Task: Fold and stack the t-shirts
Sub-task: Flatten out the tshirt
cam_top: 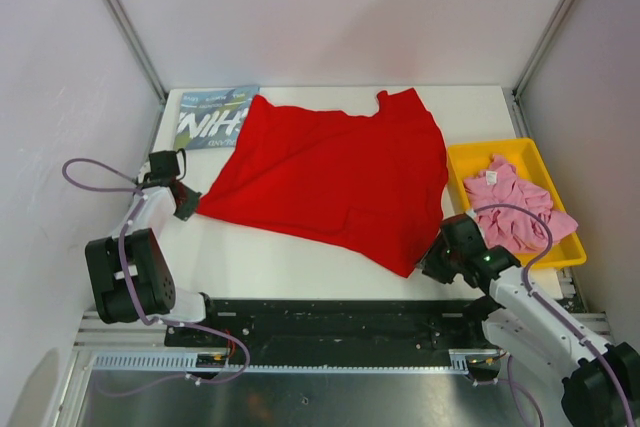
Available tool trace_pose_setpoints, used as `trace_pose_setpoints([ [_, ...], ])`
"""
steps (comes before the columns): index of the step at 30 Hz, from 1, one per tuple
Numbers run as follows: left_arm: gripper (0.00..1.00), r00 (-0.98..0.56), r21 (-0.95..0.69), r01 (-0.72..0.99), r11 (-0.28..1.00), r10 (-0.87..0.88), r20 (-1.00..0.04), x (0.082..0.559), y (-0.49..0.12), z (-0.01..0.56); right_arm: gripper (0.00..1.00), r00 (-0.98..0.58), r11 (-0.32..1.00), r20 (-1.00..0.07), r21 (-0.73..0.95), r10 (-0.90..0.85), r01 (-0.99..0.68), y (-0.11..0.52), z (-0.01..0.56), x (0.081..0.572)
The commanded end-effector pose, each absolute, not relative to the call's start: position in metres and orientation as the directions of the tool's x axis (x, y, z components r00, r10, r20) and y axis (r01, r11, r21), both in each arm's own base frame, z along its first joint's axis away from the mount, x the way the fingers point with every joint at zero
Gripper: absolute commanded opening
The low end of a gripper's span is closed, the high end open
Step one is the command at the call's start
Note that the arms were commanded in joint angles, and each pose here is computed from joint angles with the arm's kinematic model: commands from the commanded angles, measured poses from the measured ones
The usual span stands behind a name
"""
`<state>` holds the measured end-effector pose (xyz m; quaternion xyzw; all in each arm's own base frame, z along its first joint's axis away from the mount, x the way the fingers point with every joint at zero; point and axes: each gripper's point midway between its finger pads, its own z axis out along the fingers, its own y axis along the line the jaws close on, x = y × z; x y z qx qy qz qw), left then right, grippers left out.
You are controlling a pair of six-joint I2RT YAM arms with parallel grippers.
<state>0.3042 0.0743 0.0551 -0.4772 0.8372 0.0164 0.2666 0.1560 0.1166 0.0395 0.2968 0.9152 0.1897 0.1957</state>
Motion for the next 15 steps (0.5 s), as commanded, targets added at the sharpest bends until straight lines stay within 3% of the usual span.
trace_pose_setpoints([
  [1, 0.00, -0.376, -0.267, -0.784, 0.560, -0.771, -0.514, 0.317, 0.080, 0.077, 0.37, -0.738, 0.748, -0.251, 0.459, 0.627, 0.480, 0.118, 0.037, 0.162],
  [15, 0.00, -0.378, -0.266, -0.786, 0.558, -0.774, -0.508, 0.317, 0.080, 0.075, 0.38, -0.744, 0.761, -0.268, 0.455, 0.612, 0.462, 0.125, 0.028, 0.175],
])
